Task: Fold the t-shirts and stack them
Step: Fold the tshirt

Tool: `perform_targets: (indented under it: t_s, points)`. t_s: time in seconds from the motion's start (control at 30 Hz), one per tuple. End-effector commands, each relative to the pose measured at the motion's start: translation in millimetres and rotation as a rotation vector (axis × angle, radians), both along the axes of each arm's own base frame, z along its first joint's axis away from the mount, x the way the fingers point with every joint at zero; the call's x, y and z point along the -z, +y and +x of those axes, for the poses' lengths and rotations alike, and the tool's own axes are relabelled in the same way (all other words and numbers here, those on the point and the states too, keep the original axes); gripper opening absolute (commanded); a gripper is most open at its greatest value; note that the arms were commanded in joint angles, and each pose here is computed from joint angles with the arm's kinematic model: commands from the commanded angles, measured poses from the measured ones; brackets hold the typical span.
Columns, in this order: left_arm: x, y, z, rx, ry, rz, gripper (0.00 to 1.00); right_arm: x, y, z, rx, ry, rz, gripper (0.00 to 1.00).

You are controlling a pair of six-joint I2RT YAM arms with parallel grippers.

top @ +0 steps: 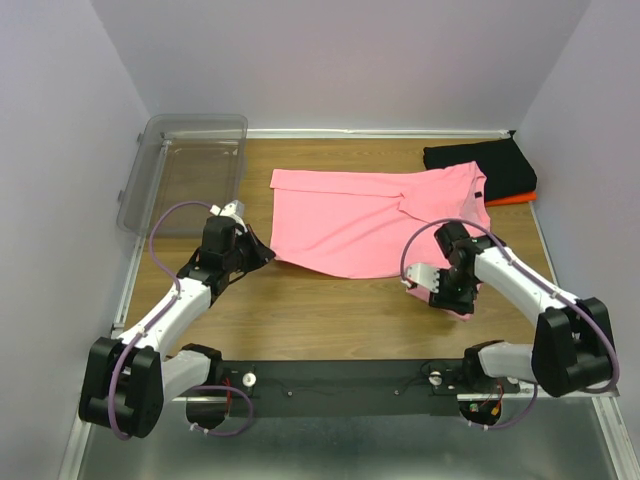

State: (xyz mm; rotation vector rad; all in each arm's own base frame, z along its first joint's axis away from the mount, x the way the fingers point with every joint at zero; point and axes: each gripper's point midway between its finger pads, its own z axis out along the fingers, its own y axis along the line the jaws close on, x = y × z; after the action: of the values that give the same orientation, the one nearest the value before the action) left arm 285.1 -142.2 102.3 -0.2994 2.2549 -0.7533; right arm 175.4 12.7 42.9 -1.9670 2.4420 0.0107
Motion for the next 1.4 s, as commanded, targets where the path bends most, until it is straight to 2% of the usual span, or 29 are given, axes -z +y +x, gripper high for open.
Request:
perform_targets:
  t_s: [0.0, 0.13, 0.4, 0.5, 0.63, 0.7, 0.73, 0.77, 0.8, 1.37]
  points:
    - [-6, -2, -2, 0.029, -0.017, -0.005, 0.0, 3, -25, -11, -0.12, -0.008, -0.109, 0.6]
    - [-6, -3, -2, 0.034, -0.02, -0.011, 0.0, 9, -31, -14, -0.166, 0.033, -0.144, 0.59]
    - [-7, -4, -1, 0.044, -0.026, -0.02, 0.0, 32, -29, -17, -0.128, 0.111, -0.149, 0.55]
    - [-7, -5, -1, 0.045, -0.028, -0.021, 0.0, 42, -30, -23, -0.099, 0.129, -0.15, 0.5]
    - [-5, -5, -2, 0.049, -0.019, -0.023, 0.0, 51, -30, -27, -0.067, 0.119, -0.149, 0.29]
    - [-5, -5, -1, 0.047, -0.018, -0.023, 0.0, 50, -30, -26, -0.055, 0.104, -0.148, 0.21]
    - [-4, -5, -1, 0.047, -0.016, -0.022, 0.0, 49, -29, -25, -0.048, 0.099, -0.142, 0.1]
    - [-5, -5, -1, 0.049, -0.018, -0.023, 0.0, 46, -26, -22, -0.038, 0.08, -0.13, 0.09]
    - [-5, -5, -2, 0.05, -0.018, -0.024, 0.0, 42, -25, -18, -0.036, 0.061, -0.123, 0.01]
    - [-8, -4, -2, 0.046, -0.016, -0.035, 0.0, -48, 10, 32, 0.044, -0.14, 0.093, 0.01]
